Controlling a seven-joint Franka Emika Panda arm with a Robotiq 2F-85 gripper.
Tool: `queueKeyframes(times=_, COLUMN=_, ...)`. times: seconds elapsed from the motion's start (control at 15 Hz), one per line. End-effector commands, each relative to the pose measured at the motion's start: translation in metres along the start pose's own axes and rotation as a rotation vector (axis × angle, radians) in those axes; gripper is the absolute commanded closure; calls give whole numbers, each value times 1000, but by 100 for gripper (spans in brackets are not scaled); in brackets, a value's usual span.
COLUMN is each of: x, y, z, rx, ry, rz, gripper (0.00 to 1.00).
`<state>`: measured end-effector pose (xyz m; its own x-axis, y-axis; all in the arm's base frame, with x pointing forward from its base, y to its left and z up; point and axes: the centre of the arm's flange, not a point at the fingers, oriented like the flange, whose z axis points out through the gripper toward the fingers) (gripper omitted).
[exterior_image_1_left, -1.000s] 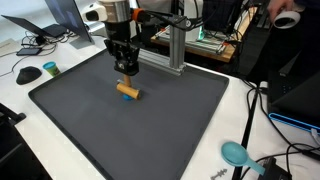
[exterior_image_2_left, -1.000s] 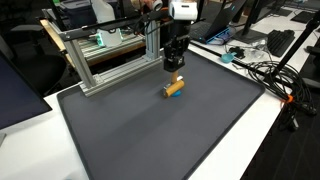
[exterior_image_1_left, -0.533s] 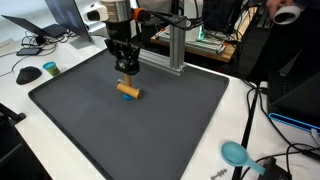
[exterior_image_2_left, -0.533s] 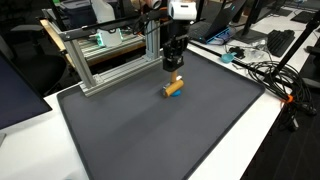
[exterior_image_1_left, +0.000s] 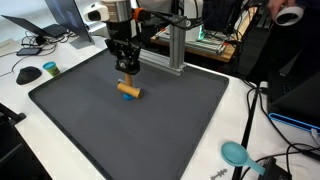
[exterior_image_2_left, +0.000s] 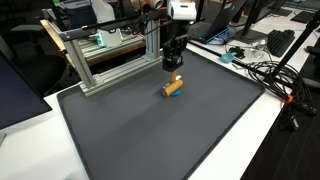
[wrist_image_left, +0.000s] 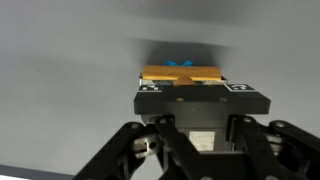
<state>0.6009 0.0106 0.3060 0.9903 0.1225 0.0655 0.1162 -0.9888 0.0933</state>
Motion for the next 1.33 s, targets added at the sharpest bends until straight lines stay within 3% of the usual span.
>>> queueKeyframes(times=0.0, x=-32, y=-3, z=55, rx=28, ry=-147, rz=-19, gripper=78)
queueKeyframes(times=1.27, x=-33, y=1, z=47, rx=28, ry=-161, rz=-27, gripper=78)
